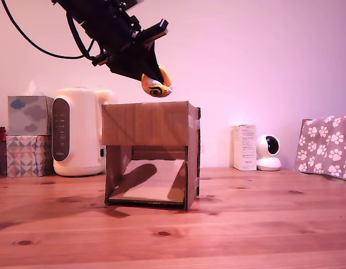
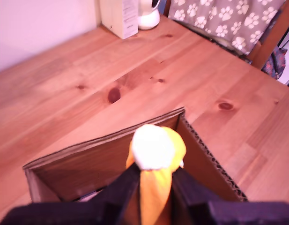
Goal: Drop the footbag into the cardboard dice tower
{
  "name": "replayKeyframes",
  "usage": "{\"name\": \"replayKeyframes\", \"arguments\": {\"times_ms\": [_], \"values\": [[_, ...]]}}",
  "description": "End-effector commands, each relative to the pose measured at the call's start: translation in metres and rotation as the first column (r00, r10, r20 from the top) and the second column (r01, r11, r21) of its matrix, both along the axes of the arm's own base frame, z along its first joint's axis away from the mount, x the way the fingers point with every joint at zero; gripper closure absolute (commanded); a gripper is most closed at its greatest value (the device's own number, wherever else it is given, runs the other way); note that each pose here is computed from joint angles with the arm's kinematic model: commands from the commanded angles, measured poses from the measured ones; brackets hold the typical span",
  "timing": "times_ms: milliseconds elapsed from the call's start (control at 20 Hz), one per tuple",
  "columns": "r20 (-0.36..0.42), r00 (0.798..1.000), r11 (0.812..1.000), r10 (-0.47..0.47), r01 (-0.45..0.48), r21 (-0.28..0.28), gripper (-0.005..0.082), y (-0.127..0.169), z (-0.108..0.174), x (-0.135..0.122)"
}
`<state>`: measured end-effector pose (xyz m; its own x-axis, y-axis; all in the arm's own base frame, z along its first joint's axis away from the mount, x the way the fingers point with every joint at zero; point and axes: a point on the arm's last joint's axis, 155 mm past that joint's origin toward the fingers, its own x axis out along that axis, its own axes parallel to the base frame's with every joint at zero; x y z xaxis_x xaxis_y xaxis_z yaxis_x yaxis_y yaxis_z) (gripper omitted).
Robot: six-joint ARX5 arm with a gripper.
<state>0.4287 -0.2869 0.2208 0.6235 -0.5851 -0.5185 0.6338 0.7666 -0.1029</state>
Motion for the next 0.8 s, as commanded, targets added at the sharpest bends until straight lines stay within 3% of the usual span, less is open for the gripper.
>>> {"name": "replayKeyframes", "arguments": {"times_ms": [0, 50, 100, 300, 350, 400, 500, 550, 600, 750], "values": [[0.035, 0.999, 1.0, 0.004, -0.003, -0.015, 0.0269, -0.002, 0.011, 0.009], [0.041, 0.999, 1.0, 0.003, -0.003, -0.017, 0.0069, -0.002, 0.015, 0.01], [0.042, 0.999, 1.0, 0.002, -0.001, -0.013, -0.0013, -0.002, 0.018, 0.01], [0.035, 0.999, 1.0, -0.011, 0.011, 0.01, 0.0026, 0.003, 0.027, 0.001], [0.025, 1.0, 1.0, -0.012, 0.012, 0.015, 0.011, 0.006, 0.029, -0.004], [0.005, 1.0, 1.0, -0.019, 0.019, 0.024, 0.0248, 0.008, 0.029, -0.011], [-0.039, 0.998, 0.998, -0.049, 0.05, 0.039, 0.0655, 0.011, 0.026, -0.027], [-0.048, 0.996, 0.996, -0.071, 0.073, 0.043, 0.0809, 0.011, 0.027, -0.033], [-0.051, 0.995, 0.996, -0.081, 0.083, 0.036, 0.0766, 0.011, 0.03, -0.037], [-0.02, 0.995, 0.995, -0.095, 0.095, 0.013, 0.0793, 0.012, 0.041, -0.045]]}}
